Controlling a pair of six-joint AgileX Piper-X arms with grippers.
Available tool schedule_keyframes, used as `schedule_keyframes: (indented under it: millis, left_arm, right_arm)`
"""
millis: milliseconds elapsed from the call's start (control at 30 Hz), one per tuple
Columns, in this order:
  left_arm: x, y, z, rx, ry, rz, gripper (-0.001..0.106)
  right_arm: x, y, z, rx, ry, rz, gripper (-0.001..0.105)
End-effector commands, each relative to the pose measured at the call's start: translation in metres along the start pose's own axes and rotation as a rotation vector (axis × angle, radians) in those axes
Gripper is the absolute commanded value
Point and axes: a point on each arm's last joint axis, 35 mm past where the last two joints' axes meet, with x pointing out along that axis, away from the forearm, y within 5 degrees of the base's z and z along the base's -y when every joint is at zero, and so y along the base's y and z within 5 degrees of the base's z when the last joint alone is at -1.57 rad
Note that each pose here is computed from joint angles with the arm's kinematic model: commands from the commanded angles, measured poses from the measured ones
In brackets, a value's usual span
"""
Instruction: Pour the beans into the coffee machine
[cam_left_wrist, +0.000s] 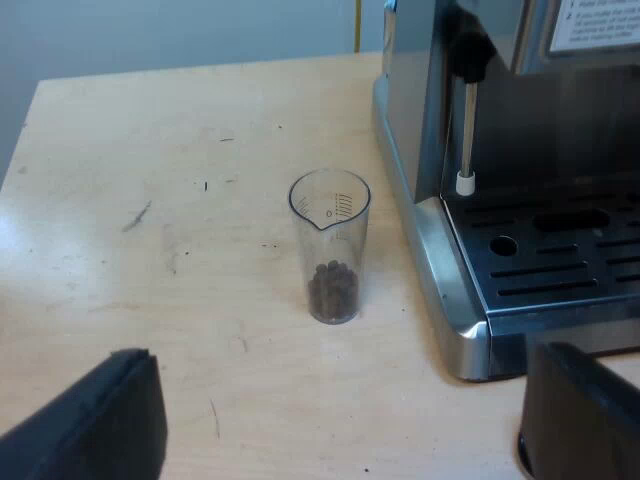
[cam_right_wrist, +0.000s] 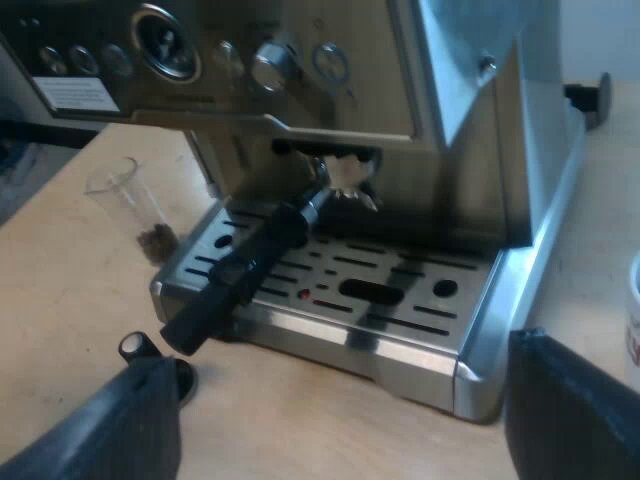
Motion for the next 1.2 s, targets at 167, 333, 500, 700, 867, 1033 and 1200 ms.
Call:
schedule_keyframes:
  millis: [167, 333, 500, 700, 867, 1033, 1200]
  left_arm:
    - [0.005, -0.002, 0.006, 0.001, -0.006, -0.033, 0.079]
    - [0.008, -0.003, 0.007, 0.0, 0.0, -0.039, 0.079]
    - [0.009, -0.003, 0.007, 0.0, 0.001, -0.039, 0.079]
    - [0.012, -0.002, 0.004, 0.0, 0.008, -0.038, 0.079]
    - [0.018, -0.001, -0.001, 0.0, 0.016, -0.036, 0.079]
    - [0.022, 0.0, -0.005, 0.0, 0.013, -0.037, 0.079]
    - [0.025, 0.001, -0.007, 0.0, 0.018, -0.036, 0.079]
  right_arm:
    - [0.013, -0.008, 0.015, -0.053, -0.081, 0.095, 0.069]
    - [0.022, -0.012, 0.018, -0.053, -0.08, 0.131, 0.069]
    - [0.035, -0.007, 0.018, -0.127, -0.056, 0.211, 0.069]
    - [0.046, -0.003, 0.017, -0.143, -0.014, 0.226, 0.069]
    - [0.062, 0.003, 0.015, -0.15, 0.03, 0.293, 0.069]
    - [0.076, 0.008, 0.014, -0.169, 0.061, 0.318, 0.069]
    - [0.092, 0.014, 0.017, -0.199, 0.054, 0.341, 0.069]
